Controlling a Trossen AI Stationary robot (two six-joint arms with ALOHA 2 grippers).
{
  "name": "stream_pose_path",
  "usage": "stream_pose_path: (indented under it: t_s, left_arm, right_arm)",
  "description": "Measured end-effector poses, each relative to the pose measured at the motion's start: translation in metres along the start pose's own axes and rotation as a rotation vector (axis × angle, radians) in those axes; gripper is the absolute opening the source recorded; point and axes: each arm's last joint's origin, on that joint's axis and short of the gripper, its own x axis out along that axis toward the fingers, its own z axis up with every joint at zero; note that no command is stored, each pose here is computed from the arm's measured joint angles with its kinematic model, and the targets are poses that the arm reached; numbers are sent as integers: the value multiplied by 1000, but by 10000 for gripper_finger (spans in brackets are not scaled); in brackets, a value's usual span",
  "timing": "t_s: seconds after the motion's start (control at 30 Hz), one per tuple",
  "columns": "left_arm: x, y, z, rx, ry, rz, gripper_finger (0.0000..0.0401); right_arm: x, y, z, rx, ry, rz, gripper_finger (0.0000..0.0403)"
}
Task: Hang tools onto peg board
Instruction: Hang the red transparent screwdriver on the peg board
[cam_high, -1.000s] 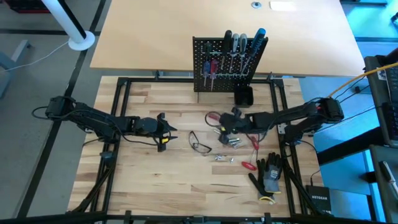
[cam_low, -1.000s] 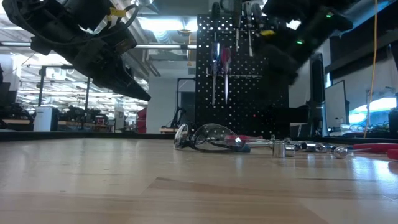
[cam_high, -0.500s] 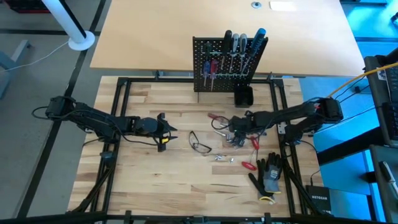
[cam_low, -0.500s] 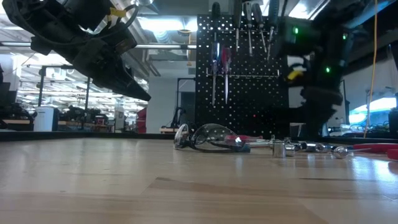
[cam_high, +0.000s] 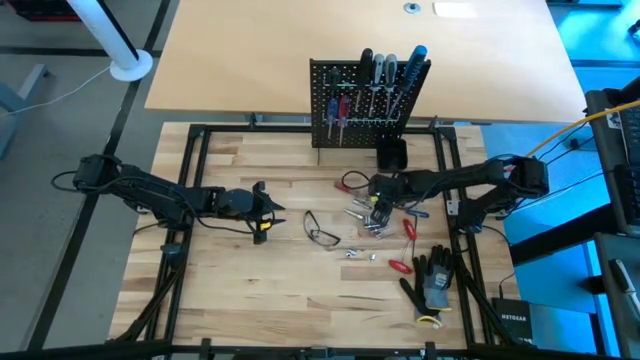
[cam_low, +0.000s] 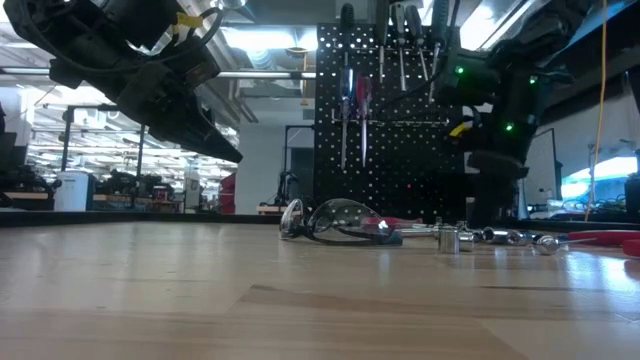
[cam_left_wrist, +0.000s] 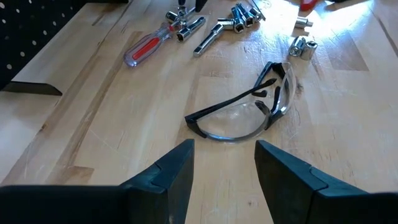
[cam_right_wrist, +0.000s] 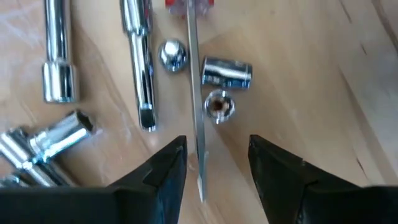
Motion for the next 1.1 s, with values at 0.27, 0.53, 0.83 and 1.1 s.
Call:
stream_pose_path:
  t_s: [0.27, 0.53, 0.83, 1.1]
  left_arm:
    - [0, 0, 0, 2, 5, 0, 159]
    - [0, 0, 0, 5, 5, 0, 159]
    - [0, 0, -1, 8, 6, 0, 159]
    - [0, 0, -1, 6, 6, 0, 159]
  right_arm:
    - [12, 2, 0, -18, 40, 16, 140]
    - [14, 3, 1, -49, 31, 12, 23]
    - [14, 3, 1, -44, 26, -1, 22]
    - [-2, -2, 1, -8, -30, -22, 17]
